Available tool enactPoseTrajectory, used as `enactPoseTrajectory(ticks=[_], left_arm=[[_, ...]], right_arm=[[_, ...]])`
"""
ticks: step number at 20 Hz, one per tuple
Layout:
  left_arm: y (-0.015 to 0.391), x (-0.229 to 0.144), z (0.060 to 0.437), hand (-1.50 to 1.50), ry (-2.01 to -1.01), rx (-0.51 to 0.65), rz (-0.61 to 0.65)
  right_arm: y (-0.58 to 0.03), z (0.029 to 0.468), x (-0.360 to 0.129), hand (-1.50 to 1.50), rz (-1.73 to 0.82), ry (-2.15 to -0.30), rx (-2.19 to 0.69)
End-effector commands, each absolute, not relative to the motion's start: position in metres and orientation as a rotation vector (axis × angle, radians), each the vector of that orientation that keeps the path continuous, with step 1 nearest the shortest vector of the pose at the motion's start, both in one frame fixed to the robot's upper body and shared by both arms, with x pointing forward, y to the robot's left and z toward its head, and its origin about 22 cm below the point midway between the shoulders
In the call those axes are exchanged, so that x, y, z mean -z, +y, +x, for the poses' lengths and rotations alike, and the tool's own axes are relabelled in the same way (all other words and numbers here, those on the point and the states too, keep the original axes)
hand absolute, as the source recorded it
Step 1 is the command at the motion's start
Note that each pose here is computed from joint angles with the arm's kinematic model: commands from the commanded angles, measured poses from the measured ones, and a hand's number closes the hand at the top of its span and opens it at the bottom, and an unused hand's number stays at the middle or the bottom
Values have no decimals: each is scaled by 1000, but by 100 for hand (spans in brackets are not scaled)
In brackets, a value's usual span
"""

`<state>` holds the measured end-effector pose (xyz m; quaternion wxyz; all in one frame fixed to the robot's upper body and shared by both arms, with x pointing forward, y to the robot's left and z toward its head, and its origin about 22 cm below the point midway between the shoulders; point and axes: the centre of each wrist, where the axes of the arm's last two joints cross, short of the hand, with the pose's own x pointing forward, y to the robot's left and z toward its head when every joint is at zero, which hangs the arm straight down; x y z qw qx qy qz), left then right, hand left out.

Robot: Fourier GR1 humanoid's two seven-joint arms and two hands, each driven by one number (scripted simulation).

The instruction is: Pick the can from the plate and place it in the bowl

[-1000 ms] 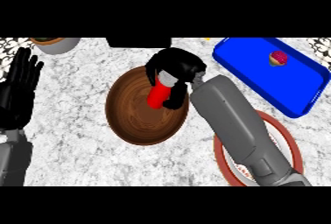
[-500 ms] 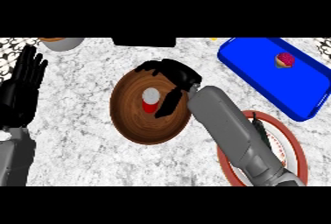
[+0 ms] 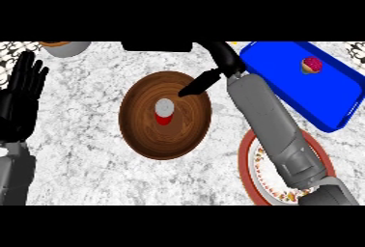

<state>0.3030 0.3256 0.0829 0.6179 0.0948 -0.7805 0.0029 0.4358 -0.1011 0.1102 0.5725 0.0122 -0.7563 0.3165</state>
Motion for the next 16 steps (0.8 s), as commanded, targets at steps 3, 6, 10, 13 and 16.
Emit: enactPoseTrajectory(ticks=[3, 6, 10, 13, 16], left_arm=[[324, -75, 297, 0, -1801, -25, 201], [314, -75, 305, 0, -1805, -3, 208], [310, -99, 309, 0, -1833, 9, 195], [308, -85, 302, 0, -1807, 16, 161], [304, -94, 307, 0, -1834, 9, 179]], right_arm=[[-179, 461, -124, -150, 3, -1771, -517], [-225, 461, -116, -150, 34, -1771, -485], [-283, 459, -121, -150, 43, -1787, -444], [-301, 455, -118, -150, 51, -1794, -454], [-322, 449, -111, -150, 88, -1797, -417]])
